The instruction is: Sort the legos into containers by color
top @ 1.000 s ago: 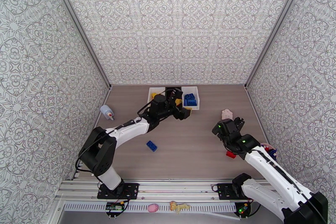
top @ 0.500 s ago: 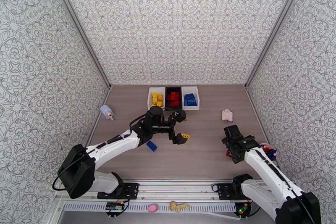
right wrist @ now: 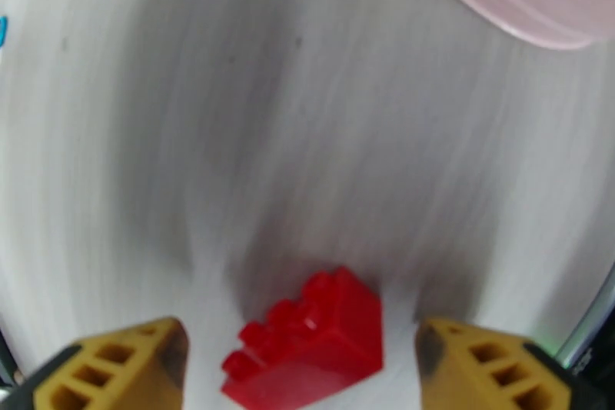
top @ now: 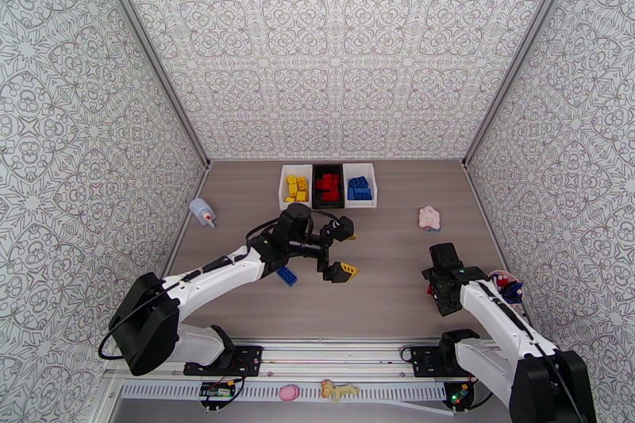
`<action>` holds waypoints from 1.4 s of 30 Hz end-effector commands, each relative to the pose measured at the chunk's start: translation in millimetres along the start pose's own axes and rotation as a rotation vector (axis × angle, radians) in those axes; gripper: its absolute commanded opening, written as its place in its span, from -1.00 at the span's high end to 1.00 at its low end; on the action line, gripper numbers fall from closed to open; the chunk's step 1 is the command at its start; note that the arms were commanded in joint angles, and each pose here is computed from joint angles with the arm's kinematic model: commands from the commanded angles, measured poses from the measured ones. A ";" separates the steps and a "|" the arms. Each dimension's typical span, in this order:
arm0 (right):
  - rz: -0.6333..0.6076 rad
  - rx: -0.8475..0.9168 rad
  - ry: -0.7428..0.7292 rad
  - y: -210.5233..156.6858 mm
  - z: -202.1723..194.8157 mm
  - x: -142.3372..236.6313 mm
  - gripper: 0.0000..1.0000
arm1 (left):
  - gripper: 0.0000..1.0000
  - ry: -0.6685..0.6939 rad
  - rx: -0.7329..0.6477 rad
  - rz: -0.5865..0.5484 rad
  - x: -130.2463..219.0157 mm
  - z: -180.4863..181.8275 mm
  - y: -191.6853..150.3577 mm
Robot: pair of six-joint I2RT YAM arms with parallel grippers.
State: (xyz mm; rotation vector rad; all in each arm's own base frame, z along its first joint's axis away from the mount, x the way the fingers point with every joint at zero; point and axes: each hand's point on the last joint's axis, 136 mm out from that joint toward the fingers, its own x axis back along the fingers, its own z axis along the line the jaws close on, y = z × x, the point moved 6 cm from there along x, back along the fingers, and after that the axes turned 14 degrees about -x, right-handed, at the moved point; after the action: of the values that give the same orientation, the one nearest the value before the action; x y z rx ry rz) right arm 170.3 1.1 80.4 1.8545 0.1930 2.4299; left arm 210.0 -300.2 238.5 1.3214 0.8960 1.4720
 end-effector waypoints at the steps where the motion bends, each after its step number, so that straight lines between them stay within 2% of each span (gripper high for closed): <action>1: 0.013 -0.002 0.020 -0.5 4.4 -4.7 -0.50 | -0.99 -0.041 -0.025 0.000 1.6 -11.1 0.7; 22: 0.022 0.008 0.009 0.4 6.8 -10.5 0.27 | -0.99 -0.019 -0.040 0.014 8.5 -14.8 0.9; 29: 0.033 0.061 0.041 -0.5 18.1 -6.2 0.51 | -0.99 -0.007 -0.039 0.018 12.9 -16.0 -0.6; 35: 0.054 0.243 0.143 -6.6 49.0 7.3 0.54 | -0.99 0.024 -0.023 0.029 21.6 -17.7 -2.5; 42: 0.020 0.568 0.362 -36.0 110.5 46.7 0.63 | -0.99 0.176 0.041 0.070 48.8 -20.4 -13.7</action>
State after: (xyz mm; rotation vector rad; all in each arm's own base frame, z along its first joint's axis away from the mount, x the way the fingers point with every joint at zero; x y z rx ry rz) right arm 237.5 34.1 121.4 1.7202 0.7279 2.8062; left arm 192.1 -262.5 241.7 1.2709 0.9334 1.5774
